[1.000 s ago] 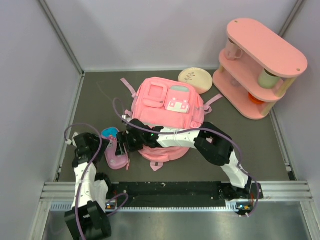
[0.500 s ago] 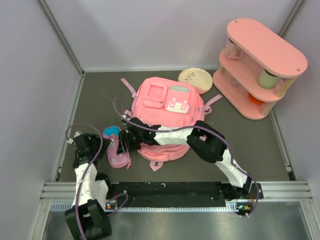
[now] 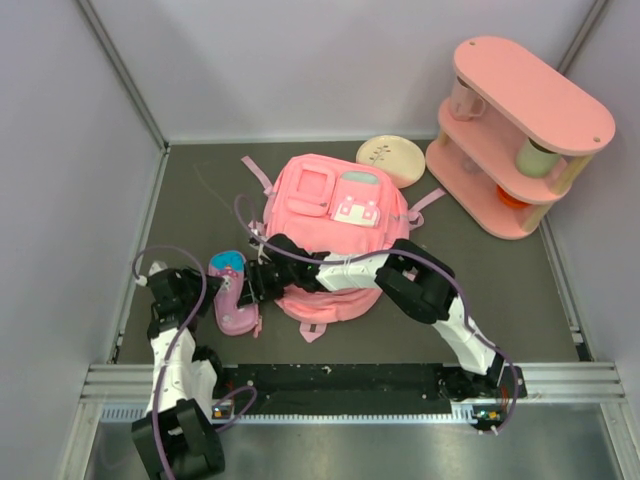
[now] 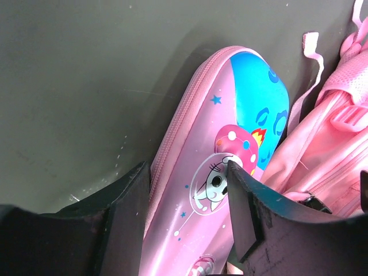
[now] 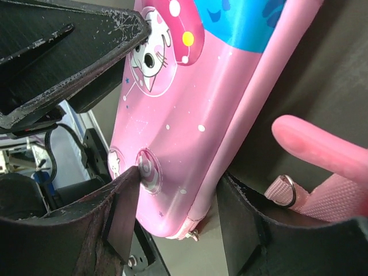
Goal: Pack the student bag
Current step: Pick up the stationery from the center of the board.
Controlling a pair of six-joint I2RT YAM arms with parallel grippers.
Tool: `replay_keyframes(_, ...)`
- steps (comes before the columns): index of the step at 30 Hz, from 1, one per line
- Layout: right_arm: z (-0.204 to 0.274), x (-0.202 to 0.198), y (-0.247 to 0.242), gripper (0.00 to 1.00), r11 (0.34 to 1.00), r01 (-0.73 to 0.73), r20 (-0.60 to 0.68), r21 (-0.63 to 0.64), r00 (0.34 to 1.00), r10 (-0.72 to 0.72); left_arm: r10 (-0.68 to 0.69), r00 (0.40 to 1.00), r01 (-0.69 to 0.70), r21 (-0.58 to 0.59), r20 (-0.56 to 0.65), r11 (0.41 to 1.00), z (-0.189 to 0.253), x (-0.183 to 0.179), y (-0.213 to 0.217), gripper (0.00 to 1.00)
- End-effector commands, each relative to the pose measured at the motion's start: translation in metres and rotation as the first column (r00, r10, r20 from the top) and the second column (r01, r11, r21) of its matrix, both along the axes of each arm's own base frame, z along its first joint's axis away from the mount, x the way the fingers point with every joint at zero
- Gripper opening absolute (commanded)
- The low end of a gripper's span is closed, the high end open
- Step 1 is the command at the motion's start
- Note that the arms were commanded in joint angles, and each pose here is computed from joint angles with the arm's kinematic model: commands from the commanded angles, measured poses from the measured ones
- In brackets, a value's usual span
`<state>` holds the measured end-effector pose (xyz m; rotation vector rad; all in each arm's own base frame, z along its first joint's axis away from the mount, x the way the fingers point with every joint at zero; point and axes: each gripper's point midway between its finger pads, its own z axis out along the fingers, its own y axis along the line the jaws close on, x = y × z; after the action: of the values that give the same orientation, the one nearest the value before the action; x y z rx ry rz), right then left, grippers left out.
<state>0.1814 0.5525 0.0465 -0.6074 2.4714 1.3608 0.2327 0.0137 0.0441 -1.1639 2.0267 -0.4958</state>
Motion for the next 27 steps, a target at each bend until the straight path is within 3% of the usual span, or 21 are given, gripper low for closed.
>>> replay_keyframes(1,0.014,-0.004,0.012,0.53,0.99,-0.083,0.033,0.11,0.996,0.08,-0.153,0.988,0.146,-0.138,-0.037,0.98,-0.008,-0.016,-0.038,0.04)
replay_keyframes(3,0.014,-0.005,0.013,0.56,0.989,-0.089,0.037,0.122,0.996,0.085,-0.176,0.984,0.169,-0.158,-0.036,0.973,-0.011,-0.017,-0.043,0.0)
replay_keyframes(4,0.011,-0.004,0.012,0.65,0.991,-0.077,0.03,0.108,0.997,0.074,-0.2,0.98,0.194,-0.173,-0.017,0.966,-0.009,-0.016,-0.047,0.0)
replay_keyframes(9,0.0,0.004,0.01,0.7,0.999,-0.018,0.011,0.043,1.0,0.018,-0.229,0.973,0.22,-0.214,-0.016,0.952,-0.015,-0.022,-0.057,0.0)
replay_keyframes(12,-0.003,0.006,0.012,0.65,1.0,-0.004,-0.013,0.029,1.0,0.004,-0.22,0.975,0.212,-0.207,-0.017,0.955,-0.017,-0.025,-0.056,0.0)
replay_keyframes(15,-0.012,0.009,0.01,0.55,0.999,0.041,-0.034,0.002,0.999,-0.041,-0.22,0.976,0.213,-0.211,-0.007,0.954,-0.014,-0.025,-0.057,0.0)
replay_keyframes(17,-0.009,0.015,0.01,0.29,0.997,0.073,-0.022,0.001,0.997,-0.072,-0.223,0.975,0.216,-0.218,-0.009,0.952,-0.015,-0.027,-0.059,0.0)
replay_keyframes(21,0.005,0.023,0.009,0.01,0.995,0.095,0.045,0.01,0.994,-0.095,-0.213,0.977,0.207,-0.214,-0.007,0.955,-0.013,-0.028,-0.058,0.0)
replay_keyframes(27,0.021,0.026,0.002,0.0,0.996,0.085,0.115,0.017,0.99,-0.086,-0.196,0.981,0.192,-0.198,0.001,0.961,-0.001,-0.024,-0.054,0.02)
